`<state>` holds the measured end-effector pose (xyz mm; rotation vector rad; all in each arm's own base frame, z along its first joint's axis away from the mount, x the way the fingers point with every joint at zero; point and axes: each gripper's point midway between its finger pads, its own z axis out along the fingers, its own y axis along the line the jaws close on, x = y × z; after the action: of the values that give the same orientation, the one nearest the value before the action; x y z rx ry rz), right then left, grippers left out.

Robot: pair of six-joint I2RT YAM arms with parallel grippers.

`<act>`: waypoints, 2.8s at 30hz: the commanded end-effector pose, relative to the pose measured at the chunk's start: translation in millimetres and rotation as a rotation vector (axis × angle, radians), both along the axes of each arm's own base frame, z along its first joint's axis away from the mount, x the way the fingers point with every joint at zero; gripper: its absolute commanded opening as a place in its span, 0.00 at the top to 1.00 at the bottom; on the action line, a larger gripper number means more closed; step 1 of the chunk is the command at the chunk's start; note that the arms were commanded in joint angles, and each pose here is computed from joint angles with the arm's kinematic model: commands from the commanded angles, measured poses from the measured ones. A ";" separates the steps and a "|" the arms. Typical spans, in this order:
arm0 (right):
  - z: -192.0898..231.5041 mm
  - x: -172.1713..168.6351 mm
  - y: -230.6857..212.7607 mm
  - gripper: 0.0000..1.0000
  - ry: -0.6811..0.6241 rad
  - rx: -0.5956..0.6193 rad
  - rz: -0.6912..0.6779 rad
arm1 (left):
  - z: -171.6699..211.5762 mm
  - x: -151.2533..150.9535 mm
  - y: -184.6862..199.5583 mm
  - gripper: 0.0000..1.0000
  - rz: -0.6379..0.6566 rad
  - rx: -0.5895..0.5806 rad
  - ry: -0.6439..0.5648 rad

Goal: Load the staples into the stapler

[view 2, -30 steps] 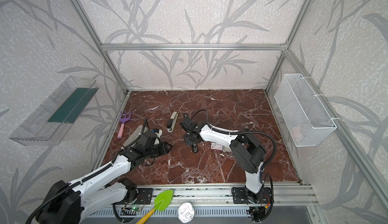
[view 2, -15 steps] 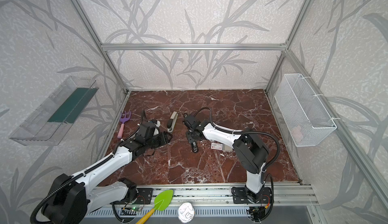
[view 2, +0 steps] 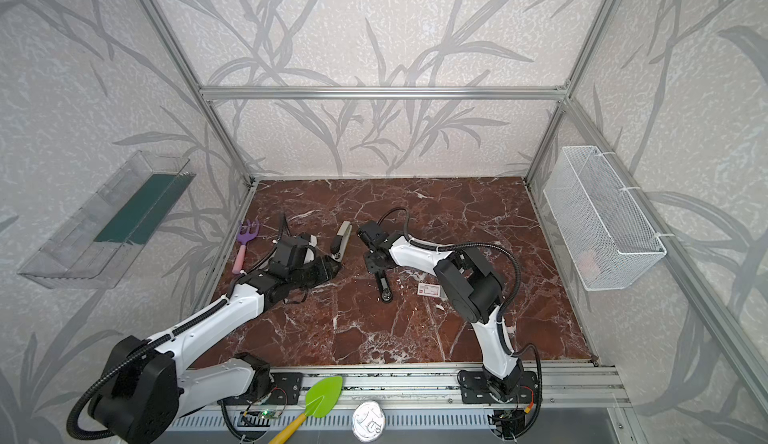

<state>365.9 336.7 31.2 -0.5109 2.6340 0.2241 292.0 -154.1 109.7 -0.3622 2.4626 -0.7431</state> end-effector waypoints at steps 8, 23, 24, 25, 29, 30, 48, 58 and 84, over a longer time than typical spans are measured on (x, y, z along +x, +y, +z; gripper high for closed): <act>-6.4 46.4 14.8 0.57 -0.073 -0.016 0.014 | -3.5 -4.3 11.3 0.46 0.043 0.003 -0.003; 15.1 9.3 18.3 0.85 -0.140 0.165 0.125 | 10.3 4.2 21.9 0.44 0.071 -0.059 -0.103; 20.1 5.1 19.9 0.85 -0.159 0.193 0.139 | 11.2 4.8 23.1 0.43 0.076 -0.065 -0.110; 25.0 -0.5 22.9 0.85 -0.177 0.229 0.163 | 12.7 5.4 24.3 0.41 0.082 -0.072 -0.119; 43.8 -22.0 35.2 0.86 -0.273 0.314 0.262 | 16.8 10.6 29.0 0.33 0.102 -0.108 -0.156; 46.5 -26.4 37.8 0.86 -0.297 0.330 0.280 | 17.4 12.4 30.8 0.32 0.109 -0.116 -0.160; 75.0 -78.0 74.1 0.85 -0.455 0.500 0.485 | 13.1 38.4 24.7 0.29 0.093 -0.248 -0.218; 74.4 -87.5 80.7 0.85 -0.476 0.515 0.541 | 13.5 46.5 12.1 0.37 0.043 -0.300 -0.219; 77.8 -84.5 47.7 0.50 -0.410 0.426 0.506 | 21.2 36.6 24.1 0.80 0.022 -0.177 -0.267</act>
<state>281.7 399.5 88.5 -0.9603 1.9607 0.7470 325.7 -135.3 119.0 -0.3688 2.1734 -0.9918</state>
